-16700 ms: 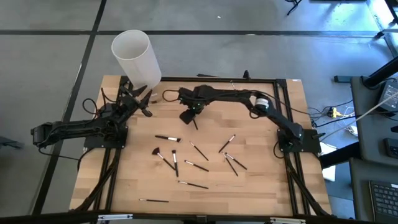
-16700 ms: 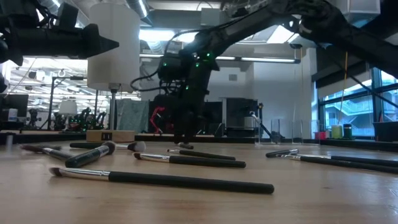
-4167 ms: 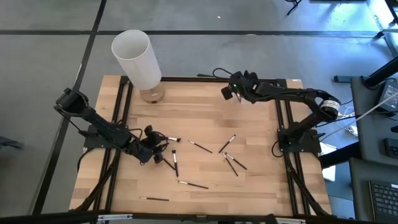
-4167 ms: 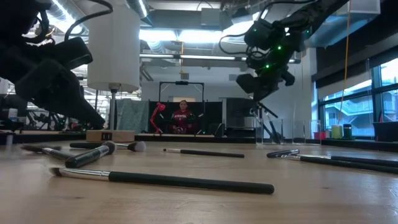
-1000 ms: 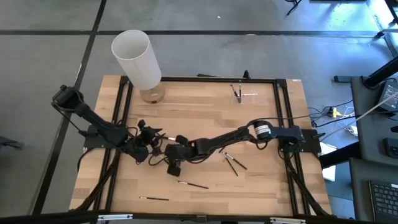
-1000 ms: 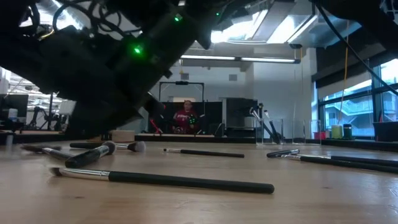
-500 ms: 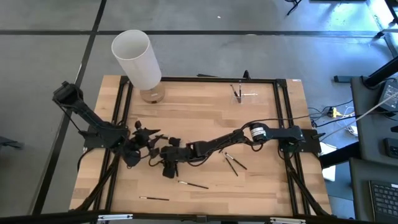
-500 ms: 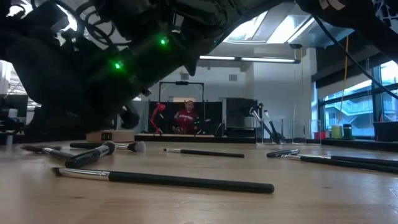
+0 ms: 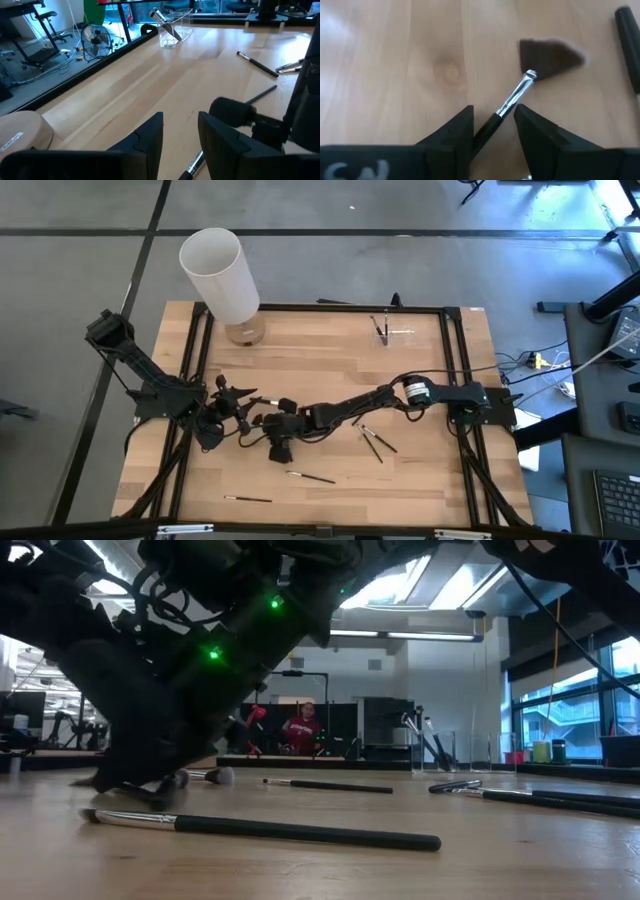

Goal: Put items in baskets/containers
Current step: Put the highlighter brush into the left side of the transparent organizer

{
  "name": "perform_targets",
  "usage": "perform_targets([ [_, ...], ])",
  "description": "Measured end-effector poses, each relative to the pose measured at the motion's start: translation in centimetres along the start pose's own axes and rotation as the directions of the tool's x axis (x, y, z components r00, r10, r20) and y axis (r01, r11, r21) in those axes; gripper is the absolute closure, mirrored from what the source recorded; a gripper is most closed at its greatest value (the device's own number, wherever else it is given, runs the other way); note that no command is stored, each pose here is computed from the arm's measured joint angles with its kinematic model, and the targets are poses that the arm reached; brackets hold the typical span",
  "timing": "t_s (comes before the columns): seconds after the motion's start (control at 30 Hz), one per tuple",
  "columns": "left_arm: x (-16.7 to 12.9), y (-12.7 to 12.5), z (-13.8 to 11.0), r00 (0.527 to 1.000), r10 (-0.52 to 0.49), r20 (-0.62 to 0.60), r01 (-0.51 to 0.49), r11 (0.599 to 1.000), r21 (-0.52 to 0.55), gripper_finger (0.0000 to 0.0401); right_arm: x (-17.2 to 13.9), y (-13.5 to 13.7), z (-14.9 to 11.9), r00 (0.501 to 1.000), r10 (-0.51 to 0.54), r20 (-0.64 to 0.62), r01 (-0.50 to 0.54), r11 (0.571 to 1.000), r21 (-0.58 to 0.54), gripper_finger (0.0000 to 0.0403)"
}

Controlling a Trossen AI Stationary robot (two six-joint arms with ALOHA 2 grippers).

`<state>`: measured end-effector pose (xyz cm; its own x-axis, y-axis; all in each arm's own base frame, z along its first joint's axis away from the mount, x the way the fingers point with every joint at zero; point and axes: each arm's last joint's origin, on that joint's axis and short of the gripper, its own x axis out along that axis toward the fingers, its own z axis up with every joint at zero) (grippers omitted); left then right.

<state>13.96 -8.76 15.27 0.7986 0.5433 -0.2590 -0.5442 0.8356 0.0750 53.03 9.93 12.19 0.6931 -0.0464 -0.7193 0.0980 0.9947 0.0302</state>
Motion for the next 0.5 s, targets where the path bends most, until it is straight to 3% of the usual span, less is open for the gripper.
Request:
perform_targets([
  [0.17,0.0,0.0,0.0,1.000,0.000,-0.001,0.000,1.000,0.001,0.0283,-0.5,0.0,0.3,0.996,0.039,-0.076,-0.040,0.999,-0.015,0.0279],
  [0.5,0.0,0.0,0.0,1.000,-0.005,-0.005,0.005,1.000,0.001,0.0283,-1.9,-0.2,1.1,0.976,0.067,-0.209,-0.072,0.997,-0.016,0.0379],
])
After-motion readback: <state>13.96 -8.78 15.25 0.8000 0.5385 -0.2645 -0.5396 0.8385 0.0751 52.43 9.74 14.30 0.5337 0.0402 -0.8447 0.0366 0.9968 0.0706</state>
